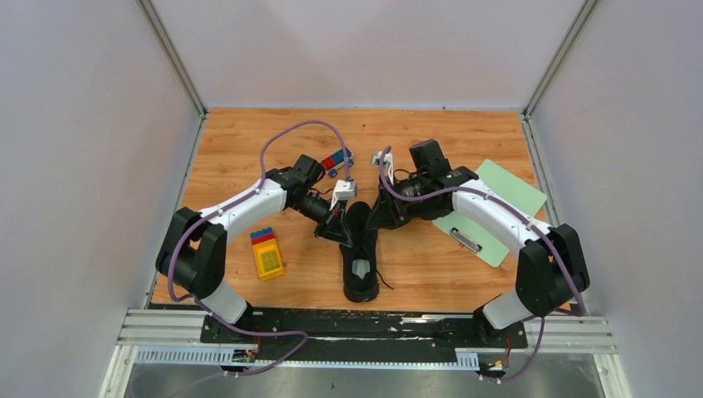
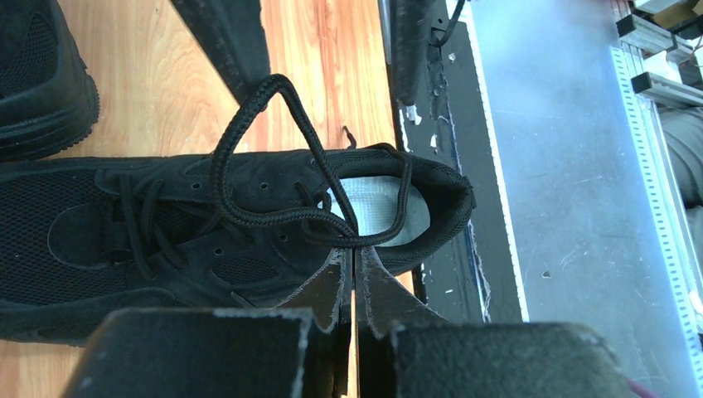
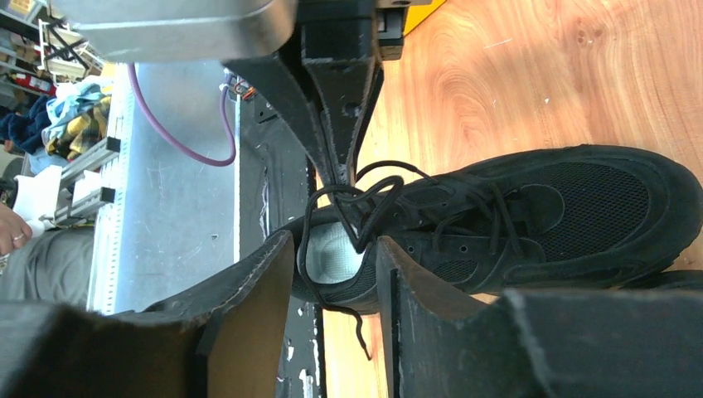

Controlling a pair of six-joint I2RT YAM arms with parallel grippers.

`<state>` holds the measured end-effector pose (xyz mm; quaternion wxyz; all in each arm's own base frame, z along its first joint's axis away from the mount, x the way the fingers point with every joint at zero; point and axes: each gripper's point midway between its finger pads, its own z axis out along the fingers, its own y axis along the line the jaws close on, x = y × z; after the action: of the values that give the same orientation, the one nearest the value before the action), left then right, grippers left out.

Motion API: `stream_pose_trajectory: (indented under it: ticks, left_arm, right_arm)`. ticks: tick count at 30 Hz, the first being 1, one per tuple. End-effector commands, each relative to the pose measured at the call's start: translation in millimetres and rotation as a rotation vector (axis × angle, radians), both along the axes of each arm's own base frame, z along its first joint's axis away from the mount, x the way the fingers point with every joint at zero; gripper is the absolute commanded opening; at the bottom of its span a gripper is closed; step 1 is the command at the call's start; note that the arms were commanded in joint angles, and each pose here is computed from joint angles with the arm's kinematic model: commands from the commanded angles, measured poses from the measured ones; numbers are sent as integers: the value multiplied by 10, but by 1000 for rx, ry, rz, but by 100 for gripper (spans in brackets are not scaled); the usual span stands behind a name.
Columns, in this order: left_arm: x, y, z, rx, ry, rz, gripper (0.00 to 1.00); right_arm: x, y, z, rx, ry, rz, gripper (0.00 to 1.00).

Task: Tie the shoes
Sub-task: Wrap the shoelace around the shoelace.

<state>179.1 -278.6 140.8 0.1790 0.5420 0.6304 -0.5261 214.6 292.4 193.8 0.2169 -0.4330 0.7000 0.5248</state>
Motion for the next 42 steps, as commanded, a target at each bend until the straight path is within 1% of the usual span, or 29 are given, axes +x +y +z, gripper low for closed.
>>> stream_pose_trajectory:
  ticks: [1, 3, 4, 7, 8, 11, 14, 15, 20, 27, 31, 34, 42]
  left_arm:
    - [12, -27, 100, -29, -41, -23, 0]
    - [1, -21, 96, -29, -38, -26, 0]
    - [-1, -20, 95, -29, -39, -28, 0]
    - [-1, -16, 90, -26, -37, -29, 0]
    - [-3, -16, 88, -24, -37, -32, 0]
    - [16, -12, 82, -14, -43, -30, 0]
    - [51, -15, 73, 4, -43, -12, 1]
    - [64, -17, 82, 14, -31, 5, 6]
    - [178, -39, 81, 41, -52, 60, 13]
    - [164, -40, 94, 35, -33, 95, 27]
    - [129, -47, 104, 23, -20, 87, 34]
    - [121, -65, 131, 10, -1, 85, 38]
    - [123, -86, 106, 31, 49, 120, 39]
  right_arm:
    - [198, 90, 133, 29, -23, -44, 40]
    - [202, 108, 130, 36, -9, -47, 36]
    - [204, 116, 130, 38, -4, -49, 32]
    - [199, 136, 149, 46, 5, -46, 11]
    - [202, 139, 172, 51, 8, -45, 7]
    - [193, 150, 281, 73, 15, -40, 1]
    - [174, 159, 360, 92, 18, -31, 0]
    - [163, 161, 380, 93, 37, -36, 0]
    - [151, 159, 361, 90, 53, -48, 0]
    - [145, 151, 316, 86, 70, -59, 0]
    - [157, 159, 310, 85, 74, -62, 0]
    - [176, 164, 297, 83, 75, -68, 0]
    - [228, 158, 251, 64, 71, -99, 0]
